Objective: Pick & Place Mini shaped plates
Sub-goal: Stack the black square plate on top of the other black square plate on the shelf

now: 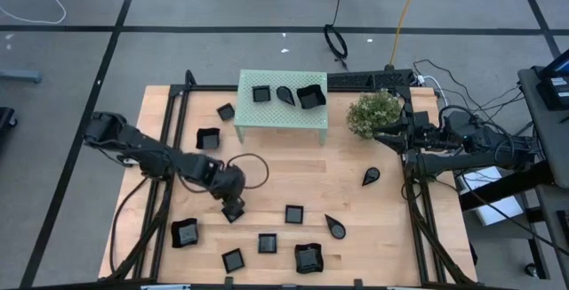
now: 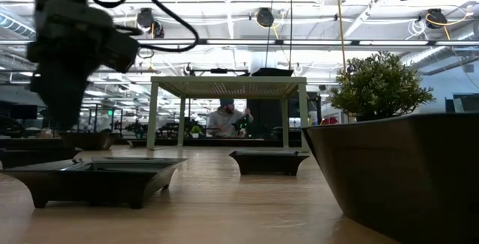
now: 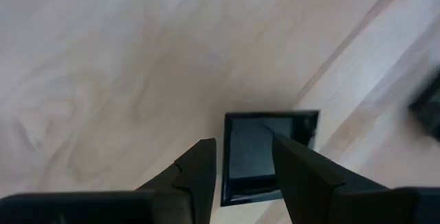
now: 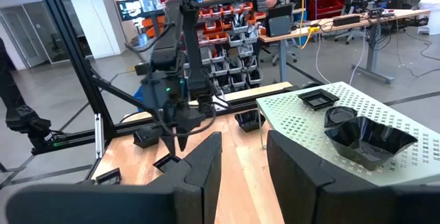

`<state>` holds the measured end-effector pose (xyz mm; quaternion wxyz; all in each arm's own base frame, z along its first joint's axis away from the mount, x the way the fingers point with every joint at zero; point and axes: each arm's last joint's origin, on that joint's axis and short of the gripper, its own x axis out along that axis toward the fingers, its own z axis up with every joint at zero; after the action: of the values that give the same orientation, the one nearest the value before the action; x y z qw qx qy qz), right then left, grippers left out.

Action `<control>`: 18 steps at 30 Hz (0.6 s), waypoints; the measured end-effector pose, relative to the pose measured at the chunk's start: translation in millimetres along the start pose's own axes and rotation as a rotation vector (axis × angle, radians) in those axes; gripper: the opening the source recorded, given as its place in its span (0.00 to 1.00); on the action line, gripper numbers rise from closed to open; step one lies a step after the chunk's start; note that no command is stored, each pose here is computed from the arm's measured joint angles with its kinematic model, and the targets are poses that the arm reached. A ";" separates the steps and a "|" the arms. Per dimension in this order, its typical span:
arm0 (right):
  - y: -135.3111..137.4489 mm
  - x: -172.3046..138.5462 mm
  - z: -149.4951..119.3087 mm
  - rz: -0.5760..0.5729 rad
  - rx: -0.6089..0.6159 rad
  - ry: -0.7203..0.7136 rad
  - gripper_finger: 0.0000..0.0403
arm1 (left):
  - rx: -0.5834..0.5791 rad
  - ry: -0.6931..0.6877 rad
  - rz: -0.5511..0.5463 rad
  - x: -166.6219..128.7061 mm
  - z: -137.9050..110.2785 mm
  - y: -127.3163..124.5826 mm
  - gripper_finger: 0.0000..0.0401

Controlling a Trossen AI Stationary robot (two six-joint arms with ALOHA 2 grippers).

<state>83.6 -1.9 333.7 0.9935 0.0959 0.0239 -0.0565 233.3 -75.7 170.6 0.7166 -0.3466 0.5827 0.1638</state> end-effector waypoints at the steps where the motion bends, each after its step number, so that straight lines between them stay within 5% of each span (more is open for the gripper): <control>1: 0.0 0.0 0.0 0.000 0.000 0.000 0.26 | 0.004 0.001 0.014 2.1 -3.9 -1.6 0.36; 14: 0.0 0.0 0.0 0.000 0.000 0.000 0.26 | 0.049 0.011 0.136 34.5 -18.9 -8.1 0.36; 18: 0.0 0.0 0.0 0.000 0.000 0.000 0.26 | 0.054 0.009 0.117 34.8 -18.6 -9.9 0.27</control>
<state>83.6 -1.9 333.7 0.9935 0.0960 0.0237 -0.0565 235.5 -101.4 139.2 0.7121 -0.2935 0.6094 0.1880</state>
